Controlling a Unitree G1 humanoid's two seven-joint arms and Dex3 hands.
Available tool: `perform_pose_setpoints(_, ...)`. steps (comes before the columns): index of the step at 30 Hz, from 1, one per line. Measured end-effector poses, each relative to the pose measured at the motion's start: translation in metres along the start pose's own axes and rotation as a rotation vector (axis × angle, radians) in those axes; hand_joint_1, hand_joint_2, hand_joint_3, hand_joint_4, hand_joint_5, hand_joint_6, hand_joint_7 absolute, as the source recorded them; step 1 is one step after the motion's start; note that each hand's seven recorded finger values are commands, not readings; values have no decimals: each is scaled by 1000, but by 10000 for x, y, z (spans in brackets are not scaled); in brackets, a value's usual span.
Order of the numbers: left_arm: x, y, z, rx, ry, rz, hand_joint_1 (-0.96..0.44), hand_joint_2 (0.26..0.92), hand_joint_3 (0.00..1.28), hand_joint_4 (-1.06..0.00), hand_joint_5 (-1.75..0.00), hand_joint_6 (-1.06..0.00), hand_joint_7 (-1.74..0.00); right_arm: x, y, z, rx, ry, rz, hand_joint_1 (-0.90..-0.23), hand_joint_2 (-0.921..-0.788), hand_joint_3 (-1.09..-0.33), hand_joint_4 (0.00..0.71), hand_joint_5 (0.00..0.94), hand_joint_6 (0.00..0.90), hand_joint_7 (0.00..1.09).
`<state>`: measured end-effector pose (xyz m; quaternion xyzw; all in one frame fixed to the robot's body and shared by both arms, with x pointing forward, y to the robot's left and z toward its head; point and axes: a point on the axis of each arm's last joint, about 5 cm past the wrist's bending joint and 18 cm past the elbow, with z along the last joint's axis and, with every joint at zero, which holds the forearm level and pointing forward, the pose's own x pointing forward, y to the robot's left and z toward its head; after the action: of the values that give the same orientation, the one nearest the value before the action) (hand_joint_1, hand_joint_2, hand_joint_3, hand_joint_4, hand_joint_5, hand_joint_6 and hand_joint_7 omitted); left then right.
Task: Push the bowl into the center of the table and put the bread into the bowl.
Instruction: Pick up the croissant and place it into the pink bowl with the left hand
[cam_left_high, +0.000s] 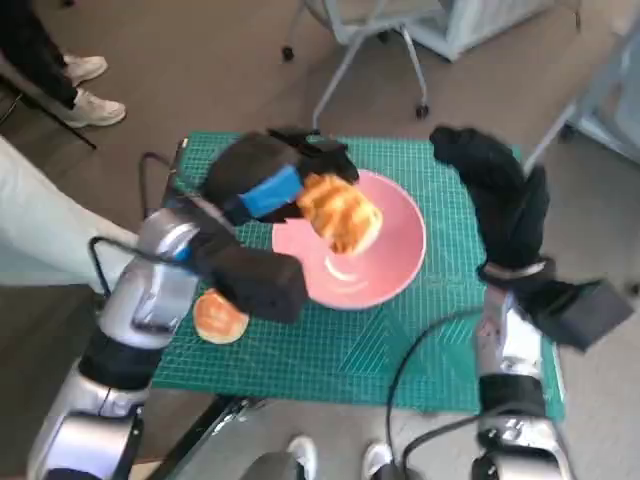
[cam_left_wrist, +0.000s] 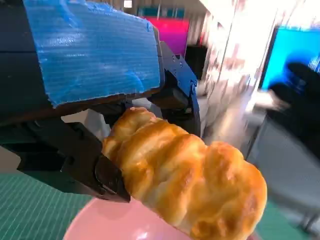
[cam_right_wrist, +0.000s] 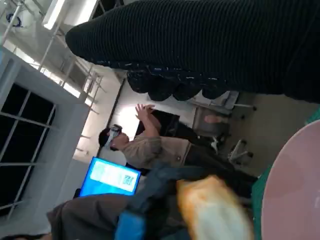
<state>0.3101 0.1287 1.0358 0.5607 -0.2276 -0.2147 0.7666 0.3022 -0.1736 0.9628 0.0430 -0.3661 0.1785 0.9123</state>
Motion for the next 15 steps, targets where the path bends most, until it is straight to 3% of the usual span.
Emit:
perform_pose_setpoints(1, 14, -38, -16, -8, 5, -20, -123, 920, 159, -589, -978, -525, -1311, -1, -1, 0, 0, 0, -1, -653, -921, -741, 237, 2, 128, 504)
perform_pose_setpoints(2, 25, -70, -29, -16, 10, -42, -168, 921, 179, -575, -875, -513, -1338, -1, -1, 0, 0, 0, -1, -652, -921, -742, 237, 2, 128, 504)
perform_pose_setpoints(3, 35, -100, -44, -25, 17, -64, -154, 898, 187, -541, -679, -463, -1223, -2, -2, 0, 0, 0, -1, -652, -921, -742, 237, 2, 129, 504)
perform_pose_setpoints(5, 57, -153, -71, -43, 35, -111, -50, 866, 113, -494, -311, -465, -639, -4, -3, 0, 0, 0, -2, -652, -921, -743, 237, 2, 129, 503)
perform_pose_setpoints(6, 67, -173, -82, -50, 43, -129, -37, 859, 79, -459, -199, -475, -429, -6, -4, 0, 0, 1, -3, -652, -921, -743, 237, 2, 129, 503)
perform_pose_setpoints(9, 90, -208, -95, -55, 56, -173, -46, 842, 33, -366, -65, -464, -160, -9, -5, -1, 0, 2, -3, -651, -921, -743, 237, 2, 129, 502)
perform_pose_setpoints(15, 85, -202, -108, -50, 54, -209, -106, 822, 5, -219, -7, -397, -18, -9, -3, -2, 0, 2, -4, -652, -921, -744, 237, 2, 130, 500)
